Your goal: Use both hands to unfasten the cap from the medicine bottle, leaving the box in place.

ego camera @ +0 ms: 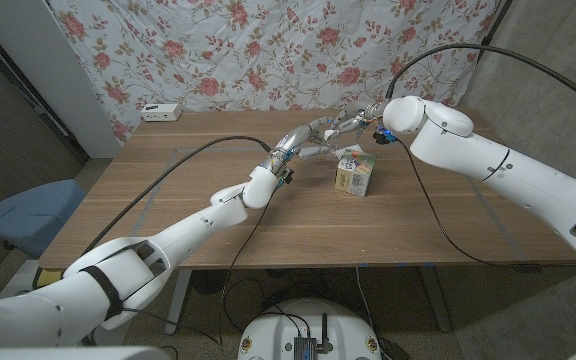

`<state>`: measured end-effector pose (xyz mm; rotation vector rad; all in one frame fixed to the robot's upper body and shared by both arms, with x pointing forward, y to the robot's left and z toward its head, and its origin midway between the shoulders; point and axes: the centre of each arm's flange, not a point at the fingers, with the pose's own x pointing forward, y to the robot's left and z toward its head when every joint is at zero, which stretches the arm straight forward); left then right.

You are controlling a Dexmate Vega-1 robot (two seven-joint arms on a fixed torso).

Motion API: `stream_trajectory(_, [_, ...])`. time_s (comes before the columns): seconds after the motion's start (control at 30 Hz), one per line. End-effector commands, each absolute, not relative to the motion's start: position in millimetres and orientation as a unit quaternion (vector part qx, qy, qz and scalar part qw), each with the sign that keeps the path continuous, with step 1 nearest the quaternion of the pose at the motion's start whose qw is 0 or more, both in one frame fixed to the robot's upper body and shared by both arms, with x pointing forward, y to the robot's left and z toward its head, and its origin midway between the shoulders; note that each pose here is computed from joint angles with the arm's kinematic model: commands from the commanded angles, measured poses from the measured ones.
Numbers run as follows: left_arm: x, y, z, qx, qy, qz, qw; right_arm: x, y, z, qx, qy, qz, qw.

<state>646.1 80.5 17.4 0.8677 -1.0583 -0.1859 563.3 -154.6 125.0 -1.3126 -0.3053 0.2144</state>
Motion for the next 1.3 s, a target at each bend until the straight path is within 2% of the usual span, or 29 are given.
stream_trajectory(0.03, [644, 81, 15, 0.403, -0.486, -0.084, 0.771, 561, -158, 120, -0.596, -0.147, 0.095, 0.784])
stream_trajectory(1.3, [643, 81, 15, 0.403, -0.484, -0.085, 0.772, 561, -148, 113, -0.609, -0.152, 0.05, 0.777])
